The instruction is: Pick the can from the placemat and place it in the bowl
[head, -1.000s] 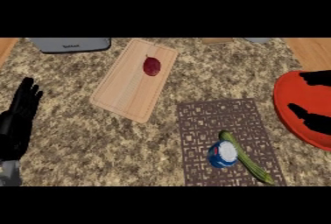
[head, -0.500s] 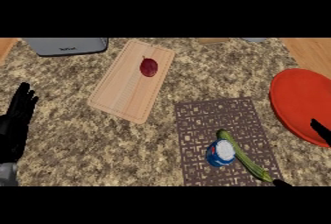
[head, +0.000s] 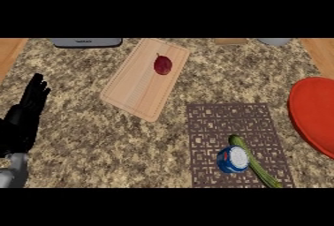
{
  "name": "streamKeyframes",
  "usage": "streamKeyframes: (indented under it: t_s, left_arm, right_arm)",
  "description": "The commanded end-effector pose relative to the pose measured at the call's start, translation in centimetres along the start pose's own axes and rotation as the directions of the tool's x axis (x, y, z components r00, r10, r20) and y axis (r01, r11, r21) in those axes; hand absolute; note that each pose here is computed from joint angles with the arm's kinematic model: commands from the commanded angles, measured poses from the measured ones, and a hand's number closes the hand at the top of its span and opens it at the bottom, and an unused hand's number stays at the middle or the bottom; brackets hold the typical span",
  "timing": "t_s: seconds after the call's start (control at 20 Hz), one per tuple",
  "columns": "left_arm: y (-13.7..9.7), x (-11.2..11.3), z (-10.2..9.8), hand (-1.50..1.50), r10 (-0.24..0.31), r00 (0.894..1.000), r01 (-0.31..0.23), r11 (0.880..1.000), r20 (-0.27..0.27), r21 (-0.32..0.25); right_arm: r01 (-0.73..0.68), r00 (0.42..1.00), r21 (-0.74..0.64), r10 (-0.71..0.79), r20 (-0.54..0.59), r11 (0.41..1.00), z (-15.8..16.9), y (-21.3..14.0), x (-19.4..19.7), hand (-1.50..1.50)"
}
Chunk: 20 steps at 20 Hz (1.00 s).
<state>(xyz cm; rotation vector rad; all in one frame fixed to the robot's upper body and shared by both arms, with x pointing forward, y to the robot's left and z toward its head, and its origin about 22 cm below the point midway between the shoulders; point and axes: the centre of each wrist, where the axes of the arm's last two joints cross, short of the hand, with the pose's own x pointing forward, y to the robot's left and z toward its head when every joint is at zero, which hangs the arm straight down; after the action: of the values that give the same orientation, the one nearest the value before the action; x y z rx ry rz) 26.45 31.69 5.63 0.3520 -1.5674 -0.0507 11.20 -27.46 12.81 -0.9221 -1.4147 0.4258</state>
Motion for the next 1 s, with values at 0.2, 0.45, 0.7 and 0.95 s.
streamKeyframes:
  t_s: [0.2,0.45,0.7,0.95]
  left_arm:
    - [-1.6,-0.3,0.1,0.0,0.011,1.0,-0.01,0.999,0.028,-0.036]
    - [-1.7,1.5,-1.0,0.0,-0.006,1.0,0.007,0.998,0.017,-0.063]
    - [-1.5,0.9,-2.1,0.0,-0.006,1.0,0.007,0.999,0.027,-0.032]
    - [-2.9,-0.7,-1.2,0.0,-0.005,1.0,0.005,0.999,0.013,-0.043]
  right_arm:
    - [-0.238,0.968,0.209,0.249,-0.03,0.949,-1.3,-2.5,4.8,-1.5]
    - [-0.278,0.942,0.378,0.328,-0.072,0.883,-3.8,-0.3,6.0,-1.5]
    - [-0.237,0.944,0.513,0.32,-0.079,0.825,-7.2,0.7,6.9,-1.5]
    - [-0.285,0.901,0.623,0.426,-0.085,0.728,-8.4,4.3,6.6,-1.5]
